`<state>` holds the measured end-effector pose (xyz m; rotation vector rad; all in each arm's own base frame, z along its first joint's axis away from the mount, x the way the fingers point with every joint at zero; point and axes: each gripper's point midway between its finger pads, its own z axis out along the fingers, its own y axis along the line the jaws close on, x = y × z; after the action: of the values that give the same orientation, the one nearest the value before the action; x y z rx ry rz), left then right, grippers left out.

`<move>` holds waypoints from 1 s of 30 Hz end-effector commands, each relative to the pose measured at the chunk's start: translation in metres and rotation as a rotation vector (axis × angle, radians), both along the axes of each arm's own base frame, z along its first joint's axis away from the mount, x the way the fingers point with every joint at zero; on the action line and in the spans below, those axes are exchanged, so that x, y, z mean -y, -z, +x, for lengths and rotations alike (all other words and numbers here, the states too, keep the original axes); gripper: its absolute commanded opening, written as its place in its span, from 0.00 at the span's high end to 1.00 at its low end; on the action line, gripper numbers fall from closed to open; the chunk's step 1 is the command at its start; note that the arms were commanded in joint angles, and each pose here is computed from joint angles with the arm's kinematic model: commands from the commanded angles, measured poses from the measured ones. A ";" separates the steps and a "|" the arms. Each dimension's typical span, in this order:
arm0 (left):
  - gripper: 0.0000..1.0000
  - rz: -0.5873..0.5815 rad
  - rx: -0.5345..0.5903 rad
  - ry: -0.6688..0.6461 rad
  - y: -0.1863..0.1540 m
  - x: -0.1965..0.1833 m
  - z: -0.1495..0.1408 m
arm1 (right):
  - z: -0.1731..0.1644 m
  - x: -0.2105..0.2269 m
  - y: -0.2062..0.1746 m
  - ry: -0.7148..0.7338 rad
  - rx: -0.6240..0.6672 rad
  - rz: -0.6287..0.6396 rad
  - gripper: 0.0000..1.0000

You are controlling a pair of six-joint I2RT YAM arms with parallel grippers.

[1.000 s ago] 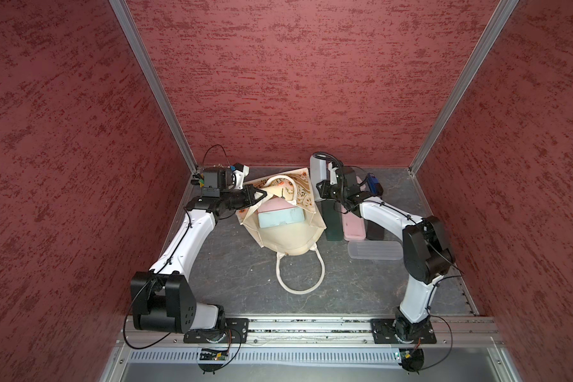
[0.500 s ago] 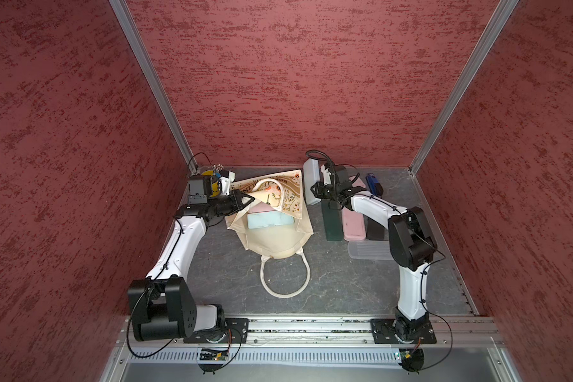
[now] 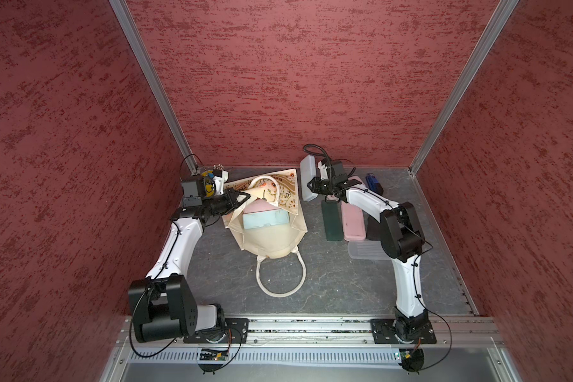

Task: Take out the pencil case from the canvas bag
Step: Place the pencil case at the center of the board.

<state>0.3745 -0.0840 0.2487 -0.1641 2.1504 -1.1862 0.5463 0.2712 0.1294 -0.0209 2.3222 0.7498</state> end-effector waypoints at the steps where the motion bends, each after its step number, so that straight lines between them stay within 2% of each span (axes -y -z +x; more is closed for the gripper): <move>1: 0.97 -0.033 0.025 0.011 -0.009 0.002 -0.001 | 0.005 -0.004 -0.015 -0.007 0.017 0.039 0.99; 17: 0.97 -0.059 -0.006 0.028 -0.001 0.008 0.000 | -0.002 -0.007 0.005 -0.032 -0.063 0.065 0.94; 30: 0.97 -0.056 -0.018 0.021 0.004 0.008 0.001 | 0.009 0.004 0.019 -0.005 -0.103 0.094 0.91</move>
<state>0.3765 -0.0881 0.2484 -0.1760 2.1367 -1.2335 0.5433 0.2678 0.1019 0.0349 2.4157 0.8375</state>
